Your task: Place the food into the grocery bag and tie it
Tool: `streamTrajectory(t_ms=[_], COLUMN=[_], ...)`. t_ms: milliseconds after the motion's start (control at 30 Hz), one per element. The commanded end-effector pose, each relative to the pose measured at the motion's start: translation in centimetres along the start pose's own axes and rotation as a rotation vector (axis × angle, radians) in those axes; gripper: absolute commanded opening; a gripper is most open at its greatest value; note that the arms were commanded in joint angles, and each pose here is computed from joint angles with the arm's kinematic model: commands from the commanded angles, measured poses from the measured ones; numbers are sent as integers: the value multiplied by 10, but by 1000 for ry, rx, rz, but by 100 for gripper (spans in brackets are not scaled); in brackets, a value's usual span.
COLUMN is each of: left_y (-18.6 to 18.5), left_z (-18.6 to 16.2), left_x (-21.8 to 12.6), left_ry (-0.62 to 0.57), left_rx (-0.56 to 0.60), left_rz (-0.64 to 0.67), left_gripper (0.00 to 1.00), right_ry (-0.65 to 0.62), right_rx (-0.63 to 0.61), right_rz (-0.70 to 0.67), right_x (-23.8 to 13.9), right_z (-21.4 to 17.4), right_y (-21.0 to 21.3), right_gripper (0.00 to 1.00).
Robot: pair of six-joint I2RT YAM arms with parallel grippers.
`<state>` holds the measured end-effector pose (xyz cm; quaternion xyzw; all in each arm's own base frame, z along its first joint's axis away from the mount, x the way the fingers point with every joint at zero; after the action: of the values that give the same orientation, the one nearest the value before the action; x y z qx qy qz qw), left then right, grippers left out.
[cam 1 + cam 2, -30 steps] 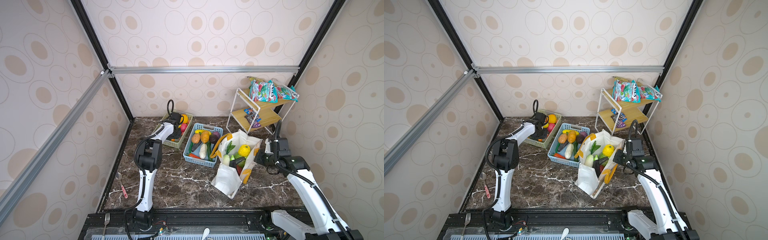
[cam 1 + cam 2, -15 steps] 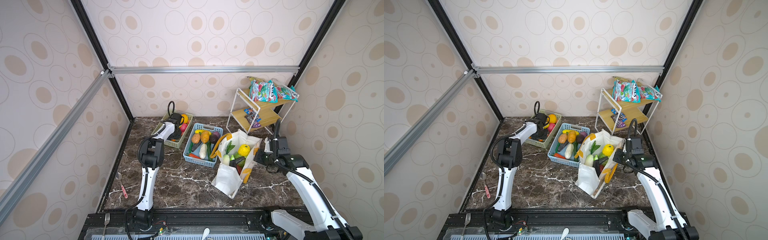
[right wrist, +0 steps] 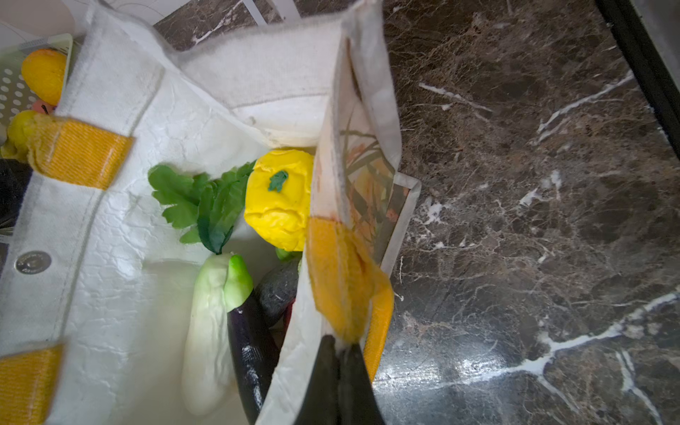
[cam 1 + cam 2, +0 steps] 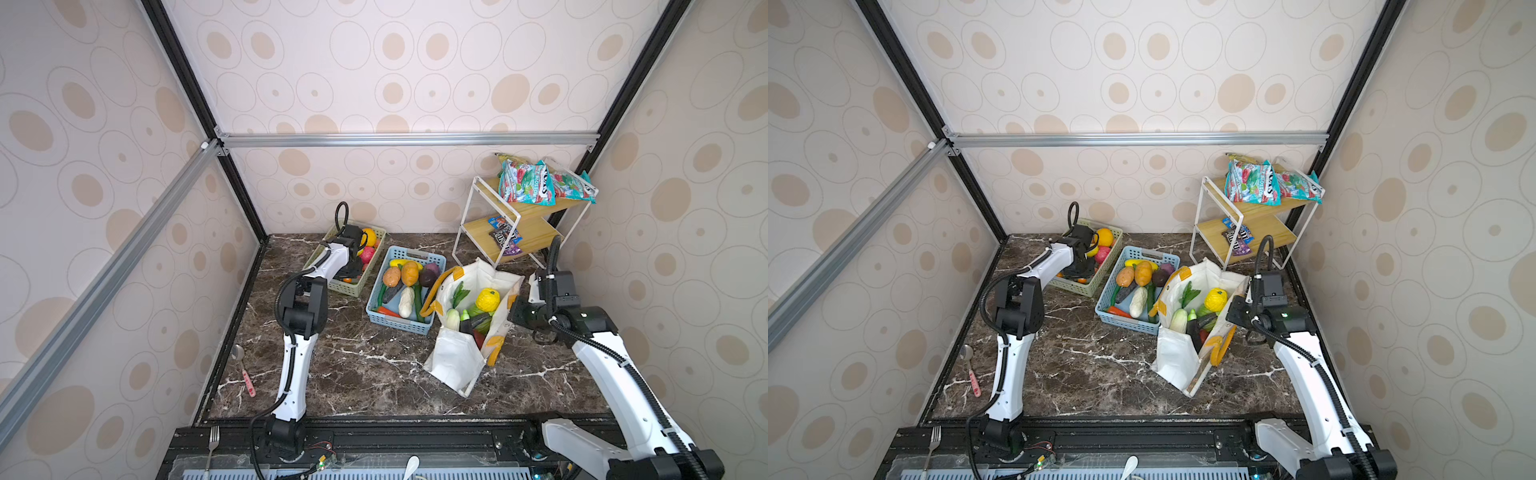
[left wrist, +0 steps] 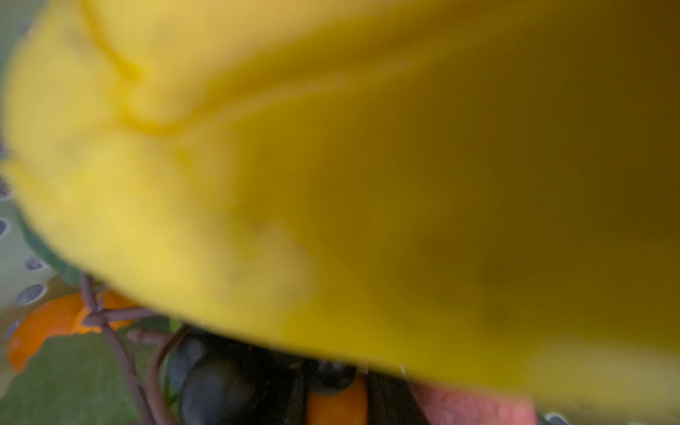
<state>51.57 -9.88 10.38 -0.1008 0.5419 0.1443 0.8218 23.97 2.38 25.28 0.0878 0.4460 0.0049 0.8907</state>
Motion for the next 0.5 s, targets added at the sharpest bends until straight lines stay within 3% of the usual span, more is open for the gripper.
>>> streamTrajectory(t_ms=[0,467], left_y=[-3,-5], left_z=[18,32], left_x=[-37,-90], left_ry=[-51,-116], left_rx=[-21,-46], left_rz=[-68,-173], left_gripper=[25,26], right_ry=[12,10], right_rx=[-9,-13], right_rz=[-25,-17], right_x=[-2,-2], right_z=[-4,-6], right_y=[-4,-3], right_gripper=[0,0])
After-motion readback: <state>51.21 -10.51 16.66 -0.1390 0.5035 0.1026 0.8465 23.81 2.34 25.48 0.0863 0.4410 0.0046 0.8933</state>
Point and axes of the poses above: each gripper's point midway between its finger pads, its own x axis out along the fingers, its own y axis along the line the jaws close on, z = x × y, the point moved 7 cm from there along -x, back along the fingers, and after that the axes turned 13 degrees about -x, right-handed, at the moved point
